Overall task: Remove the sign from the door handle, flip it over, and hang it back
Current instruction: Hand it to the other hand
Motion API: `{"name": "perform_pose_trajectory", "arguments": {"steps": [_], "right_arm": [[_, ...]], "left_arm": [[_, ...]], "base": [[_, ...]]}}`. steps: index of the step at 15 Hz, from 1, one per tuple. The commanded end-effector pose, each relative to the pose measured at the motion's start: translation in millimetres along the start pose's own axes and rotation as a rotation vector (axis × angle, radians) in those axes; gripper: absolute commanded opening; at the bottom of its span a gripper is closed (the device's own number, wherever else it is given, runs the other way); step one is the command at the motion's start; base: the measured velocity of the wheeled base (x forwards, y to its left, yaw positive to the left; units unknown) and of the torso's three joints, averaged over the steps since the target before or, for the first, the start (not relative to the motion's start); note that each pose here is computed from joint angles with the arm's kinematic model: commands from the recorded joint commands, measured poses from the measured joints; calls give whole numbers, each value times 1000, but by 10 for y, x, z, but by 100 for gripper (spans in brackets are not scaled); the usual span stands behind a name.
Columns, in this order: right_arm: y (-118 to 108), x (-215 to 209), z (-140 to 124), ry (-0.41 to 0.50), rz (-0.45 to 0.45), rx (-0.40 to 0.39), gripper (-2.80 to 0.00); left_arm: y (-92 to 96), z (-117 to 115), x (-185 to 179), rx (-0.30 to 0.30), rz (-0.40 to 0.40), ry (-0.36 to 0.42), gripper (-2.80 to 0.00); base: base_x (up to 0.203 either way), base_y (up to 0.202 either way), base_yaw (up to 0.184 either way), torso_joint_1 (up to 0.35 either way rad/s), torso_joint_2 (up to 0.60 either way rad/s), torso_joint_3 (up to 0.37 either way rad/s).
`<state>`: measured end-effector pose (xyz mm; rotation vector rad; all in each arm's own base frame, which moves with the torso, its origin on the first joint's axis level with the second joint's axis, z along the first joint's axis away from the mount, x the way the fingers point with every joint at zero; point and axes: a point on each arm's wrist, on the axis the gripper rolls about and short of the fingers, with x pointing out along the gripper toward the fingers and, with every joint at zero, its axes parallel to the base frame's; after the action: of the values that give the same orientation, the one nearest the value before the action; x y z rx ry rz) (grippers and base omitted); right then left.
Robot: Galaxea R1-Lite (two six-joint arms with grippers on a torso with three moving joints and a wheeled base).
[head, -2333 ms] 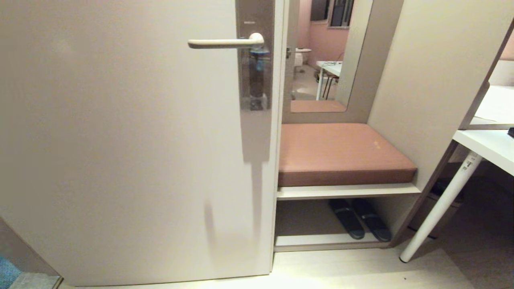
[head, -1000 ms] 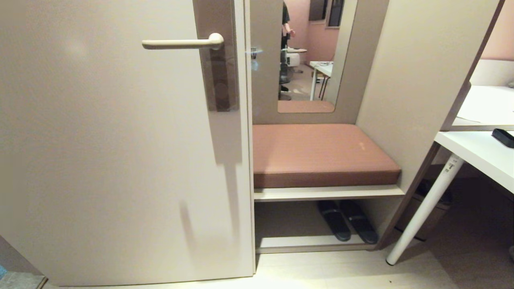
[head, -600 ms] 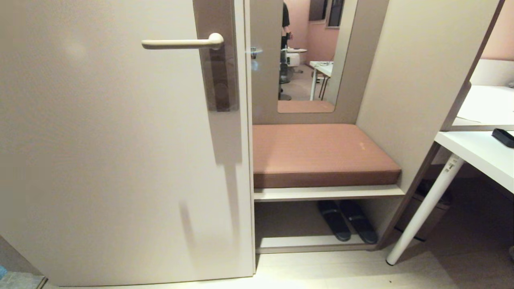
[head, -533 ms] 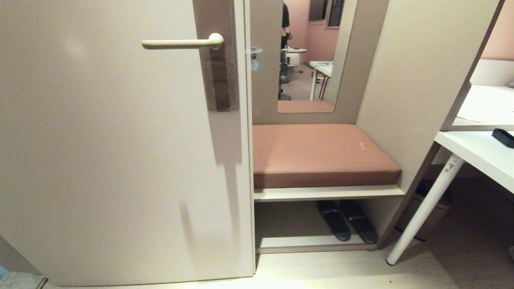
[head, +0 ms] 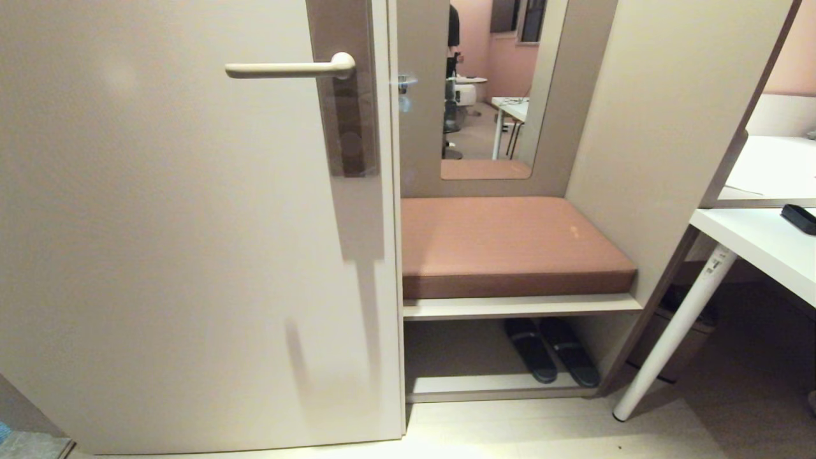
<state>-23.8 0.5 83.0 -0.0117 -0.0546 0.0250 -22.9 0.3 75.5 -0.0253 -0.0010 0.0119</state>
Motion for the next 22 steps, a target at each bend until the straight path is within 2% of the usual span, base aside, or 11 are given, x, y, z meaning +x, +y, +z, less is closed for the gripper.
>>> {"name": "perform_pose_trajectory", "arguments": {"steps": [1, 5, 8, 11, 18, 22], "right_arm": [[0, 0, 1, -1, 1, -1, -280], [0, 0, -1, 0, 2, 2, -280], [1, -8, 33, -12, 5, 59, -280], [0, -33, 115, -35, 3, 62, -280], [2, -229, 475, 7, 10, 63, -280], [-2, -167, 654, 44, 6, 63, -280]], "left_arm": [[0, 0, 1, -1, 0, 1, -280], [0, 0, 1, -1, 0, 1, -280], [0, 0, 1, -1, 0, 1, -280], [0, 0, 1, -1, 0, 1, -280], [0, 0, 1, 1, 0, 1, -280], [0, 0, 1, -1, 0, 1, -280]], "base": [[0, 0, 0, 0, 0, 0], [0, 0, 0, 0, 0, 0], [0, 0, 0, 0, 0, 0], [0, 0, 0, 0, 0, 0], [0, 0, 0, 0, 0, 0], [0, 0, 0, 0, 0, 0]]}}
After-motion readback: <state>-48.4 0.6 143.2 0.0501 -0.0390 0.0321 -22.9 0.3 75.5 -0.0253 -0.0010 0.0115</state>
